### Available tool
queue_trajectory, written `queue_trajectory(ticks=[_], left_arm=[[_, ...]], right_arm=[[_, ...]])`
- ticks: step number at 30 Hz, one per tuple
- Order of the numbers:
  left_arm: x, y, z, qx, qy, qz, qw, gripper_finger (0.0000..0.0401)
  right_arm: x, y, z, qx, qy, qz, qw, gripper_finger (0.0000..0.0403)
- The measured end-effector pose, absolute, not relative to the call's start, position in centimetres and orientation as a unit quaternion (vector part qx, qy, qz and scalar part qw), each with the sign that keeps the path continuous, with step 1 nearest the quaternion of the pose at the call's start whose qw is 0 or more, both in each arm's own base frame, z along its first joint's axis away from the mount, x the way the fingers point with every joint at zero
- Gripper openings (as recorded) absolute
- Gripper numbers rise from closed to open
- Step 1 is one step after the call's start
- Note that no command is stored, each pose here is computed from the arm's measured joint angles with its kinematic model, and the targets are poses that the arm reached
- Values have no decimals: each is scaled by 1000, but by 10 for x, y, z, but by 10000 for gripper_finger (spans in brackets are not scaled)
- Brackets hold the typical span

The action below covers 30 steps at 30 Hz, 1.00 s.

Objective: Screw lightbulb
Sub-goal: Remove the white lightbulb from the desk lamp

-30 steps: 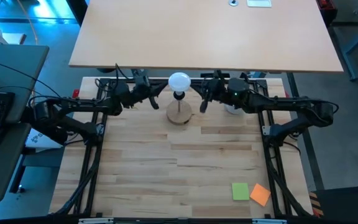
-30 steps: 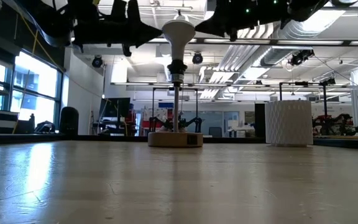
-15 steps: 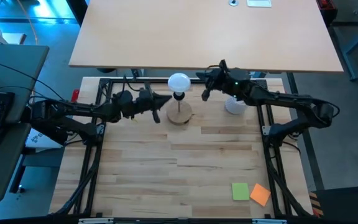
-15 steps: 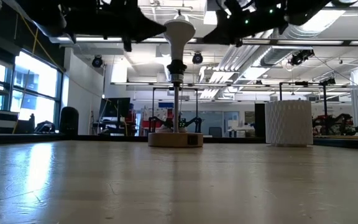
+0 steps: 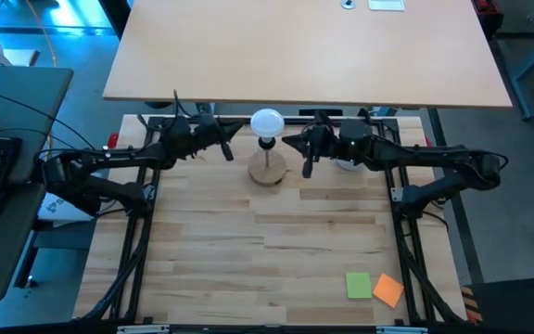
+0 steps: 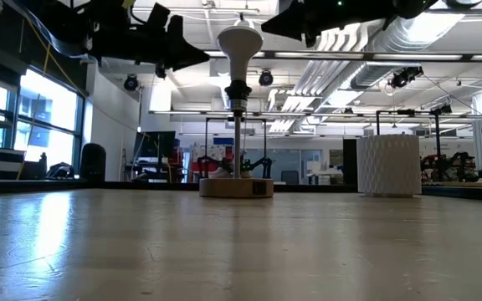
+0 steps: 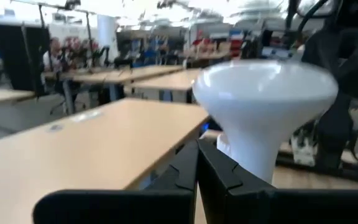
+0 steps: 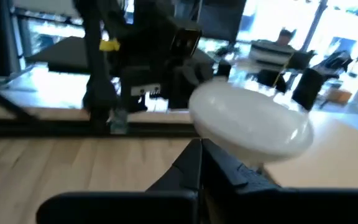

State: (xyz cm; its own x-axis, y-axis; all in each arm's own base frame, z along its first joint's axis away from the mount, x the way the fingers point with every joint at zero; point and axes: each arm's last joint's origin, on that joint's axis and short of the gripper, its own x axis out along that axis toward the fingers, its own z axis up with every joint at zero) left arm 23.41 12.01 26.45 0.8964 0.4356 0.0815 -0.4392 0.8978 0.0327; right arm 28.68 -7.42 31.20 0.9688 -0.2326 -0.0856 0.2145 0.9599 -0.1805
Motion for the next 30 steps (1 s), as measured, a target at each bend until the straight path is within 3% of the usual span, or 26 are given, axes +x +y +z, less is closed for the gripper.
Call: queue_trajectory(ticks=[3,9,16,19,22,26,30], left_arm=[[232,124,270,33,-65,205,976,0],[240,110,281,52,-83,90,991,0],[253,81,280,51,-74,42,995,0],[252,74,278,39,-36,66,996,0],[243,73,277,35,9,146,989,0],[234,84,284,64,-1,214,975,0],[229,104,292,77,-54,222,971,0]], right_arm=[[292,-79,308,-86,51,-131,986,0],[294,-97,299,-72,66,-188,977,0],[287,-116,302,-85,54,-238,966,0],[278,-120,309,-105,58,-270,955,0],[267,-117,322,-115,44,-276,953,0],[261,-106,328,-104,39,-179,978,0],[266,-97,327,-86,28,-99,991,0]])
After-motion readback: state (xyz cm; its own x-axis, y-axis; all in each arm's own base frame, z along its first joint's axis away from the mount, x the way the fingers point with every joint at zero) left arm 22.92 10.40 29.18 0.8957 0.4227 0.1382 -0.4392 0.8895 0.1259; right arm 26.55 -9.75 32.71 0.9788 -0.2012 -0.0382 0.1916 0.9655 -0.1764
